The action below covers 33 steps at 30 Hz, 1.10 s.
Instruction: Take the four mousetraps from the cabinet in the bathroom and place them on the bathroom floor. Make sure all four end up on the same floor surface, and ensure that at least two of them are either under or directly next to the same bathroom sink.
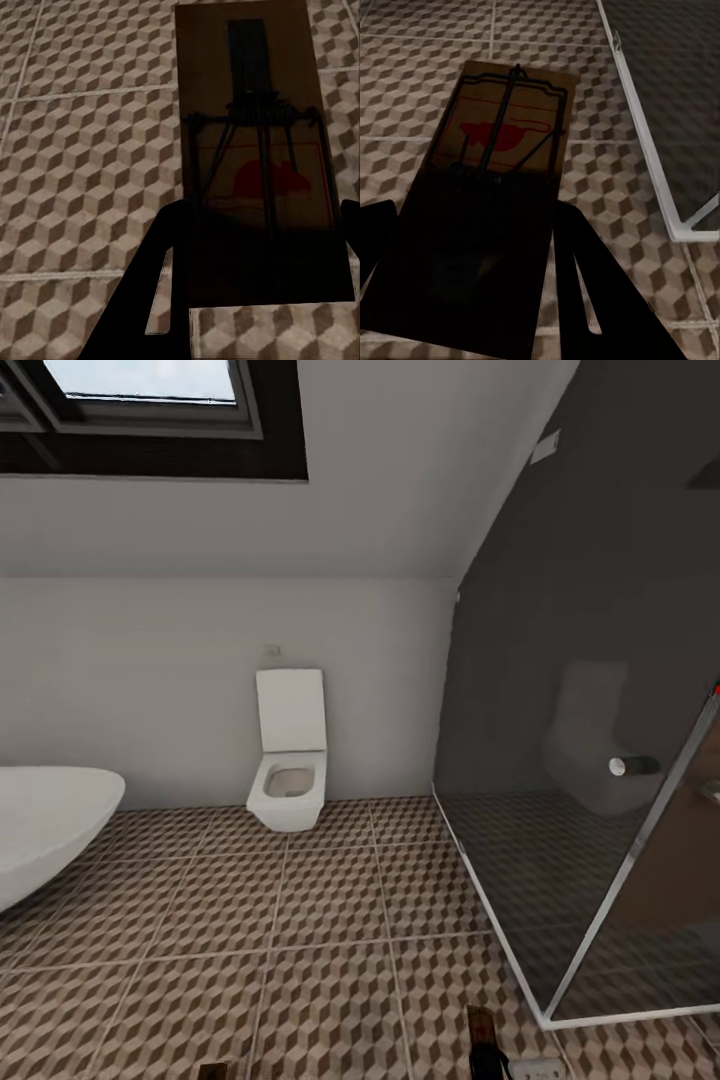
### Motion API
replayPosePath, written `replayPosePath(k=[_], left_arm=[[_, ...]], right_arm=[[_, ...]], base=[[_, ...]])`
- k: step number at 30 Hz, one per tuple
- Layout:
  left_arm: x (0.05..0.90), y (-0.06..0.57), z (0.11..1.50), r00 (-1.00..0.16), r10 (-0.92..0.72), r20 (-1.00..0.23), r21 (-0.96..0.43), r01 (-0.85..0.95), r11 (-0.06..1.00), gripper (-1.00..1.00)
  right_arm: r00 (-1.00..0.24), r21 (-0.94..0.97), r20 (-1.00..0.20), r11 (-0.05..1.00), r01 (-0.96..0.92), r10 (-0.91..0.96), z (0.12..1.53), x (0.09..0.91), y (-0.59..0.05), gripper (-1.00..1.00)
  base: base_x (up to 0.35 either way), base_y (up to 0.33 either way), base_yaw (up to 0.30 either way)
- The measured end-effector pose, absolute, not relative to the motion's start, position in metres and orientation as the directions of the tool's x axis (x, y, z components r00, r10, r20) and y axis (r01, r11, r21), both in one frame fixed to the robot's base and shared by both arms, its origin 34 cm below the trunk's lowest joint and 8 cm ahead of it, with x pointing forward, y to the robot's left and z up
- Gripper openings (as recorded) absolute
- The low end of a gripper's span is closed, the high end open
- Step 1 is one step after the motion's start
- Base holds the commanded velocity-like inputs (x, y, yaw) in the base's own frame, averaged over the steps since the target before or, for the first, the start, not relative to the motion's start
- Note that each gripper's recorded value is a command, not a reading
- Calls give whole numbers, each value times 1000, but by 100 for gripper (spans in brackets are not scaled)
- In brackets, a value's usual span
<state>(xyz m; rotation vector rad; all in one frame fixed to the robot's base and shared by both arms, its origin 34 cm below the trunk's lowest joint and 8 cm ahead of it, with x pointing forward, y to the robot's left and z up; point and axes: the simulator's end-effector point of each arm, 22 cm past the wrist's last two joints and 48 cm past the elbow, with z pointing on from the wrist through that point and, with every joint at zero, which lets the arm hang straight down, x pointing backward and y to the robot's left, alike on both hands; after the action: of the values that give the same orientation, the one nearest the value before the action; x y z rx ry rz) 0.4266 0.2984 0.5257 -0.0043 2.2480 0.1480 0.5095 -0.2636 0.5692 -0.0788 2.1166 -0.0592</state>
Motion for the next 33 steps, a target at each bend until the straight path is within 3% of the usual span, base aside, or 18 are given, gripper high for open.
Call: replayPosePath(k=[33], left_arm=[[427, 298, 526, -630, 48, -775, 105, -54, 993, -100]], right_arm=[[-524, -73, -848, 997, -34, -80, 567, 508, -263, -100]], base=[[0, 0, 251]])
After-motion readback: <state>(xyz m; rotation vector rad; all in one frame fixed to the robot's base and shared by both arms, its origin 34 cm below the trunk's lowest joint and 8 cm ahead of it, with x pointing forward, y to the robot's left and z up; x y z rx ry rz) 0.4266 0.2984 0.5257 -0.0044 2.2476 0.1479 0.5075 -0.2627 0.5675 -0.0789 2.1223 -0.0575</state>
